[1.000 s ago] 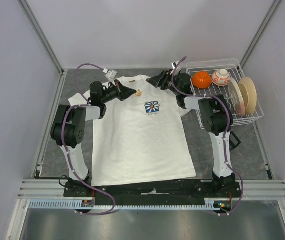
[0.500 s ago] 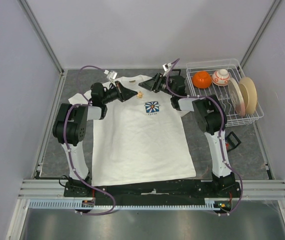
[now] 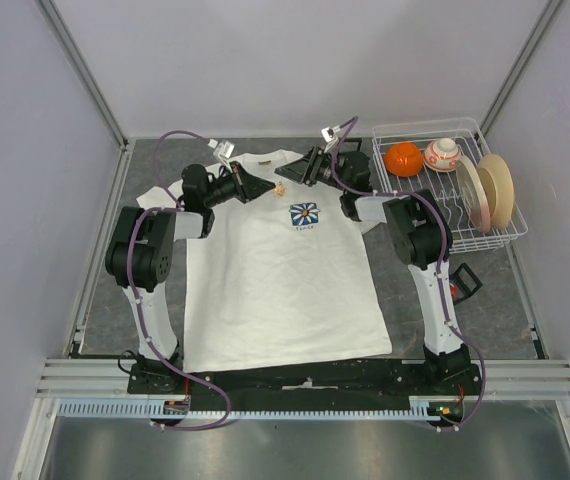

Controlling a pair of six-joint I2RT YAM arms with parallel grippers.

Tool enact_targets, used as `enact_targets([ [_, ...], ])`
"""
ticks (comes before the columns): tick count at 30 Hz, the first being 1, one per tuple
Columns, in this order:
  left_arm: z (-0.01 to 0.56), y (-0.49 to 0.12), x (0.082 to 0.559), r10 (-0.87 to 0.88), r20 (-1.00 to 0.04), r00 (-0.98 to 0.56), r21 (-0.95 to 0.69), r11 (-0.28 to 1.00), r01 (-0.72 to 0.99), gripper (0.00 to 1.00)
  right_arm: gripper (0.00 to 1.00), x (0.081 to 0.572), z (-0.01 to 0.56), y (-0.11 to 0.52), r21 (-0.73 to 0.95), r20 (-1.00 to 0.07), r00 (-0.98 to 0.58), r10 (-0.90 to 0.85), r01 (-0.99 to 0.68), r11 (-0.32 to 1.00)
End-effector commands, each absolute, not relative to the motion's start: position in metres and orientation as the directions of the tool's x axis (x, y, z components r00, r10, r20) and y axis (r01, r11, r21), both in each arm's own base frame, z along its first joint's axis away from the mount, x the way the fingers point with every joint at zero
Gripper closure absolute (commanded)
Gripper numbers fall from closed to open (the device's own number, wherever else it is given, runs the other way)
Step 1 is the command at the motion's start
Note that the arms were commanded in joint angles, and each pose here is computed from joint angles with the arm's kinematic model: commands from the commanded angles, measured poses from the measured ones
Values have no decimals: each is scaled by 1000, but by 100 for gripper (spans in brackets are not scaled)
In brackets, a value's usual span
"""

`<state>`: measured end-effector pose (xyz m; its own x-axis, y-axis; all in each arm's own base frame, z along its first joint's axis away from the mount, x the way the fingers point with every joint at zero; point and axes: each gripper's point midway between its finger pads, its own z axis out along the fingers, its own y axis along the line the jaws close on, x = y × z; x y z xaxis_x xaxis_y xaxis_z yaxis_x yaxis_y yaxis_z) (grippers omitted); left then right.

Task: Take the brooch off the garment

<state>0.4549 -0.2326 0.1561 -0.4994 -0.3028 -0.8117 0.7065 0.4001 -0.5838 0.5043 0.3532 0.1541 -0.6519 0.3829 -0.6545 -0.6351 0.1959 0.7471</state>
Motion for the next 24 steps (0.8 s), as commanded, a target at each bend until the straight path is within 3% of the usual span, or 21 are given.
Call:
enact_targets([
  [1,161,-231,467,-313,-816,-485,-577,411,706,98,35,491,177,362,685,-703,-606,372,-717,127],
  [24,145,-212,483,-372,-754,-542,-657,443,610,98,37,455,195,375,643,-720,-613,325,-766,-18],
])
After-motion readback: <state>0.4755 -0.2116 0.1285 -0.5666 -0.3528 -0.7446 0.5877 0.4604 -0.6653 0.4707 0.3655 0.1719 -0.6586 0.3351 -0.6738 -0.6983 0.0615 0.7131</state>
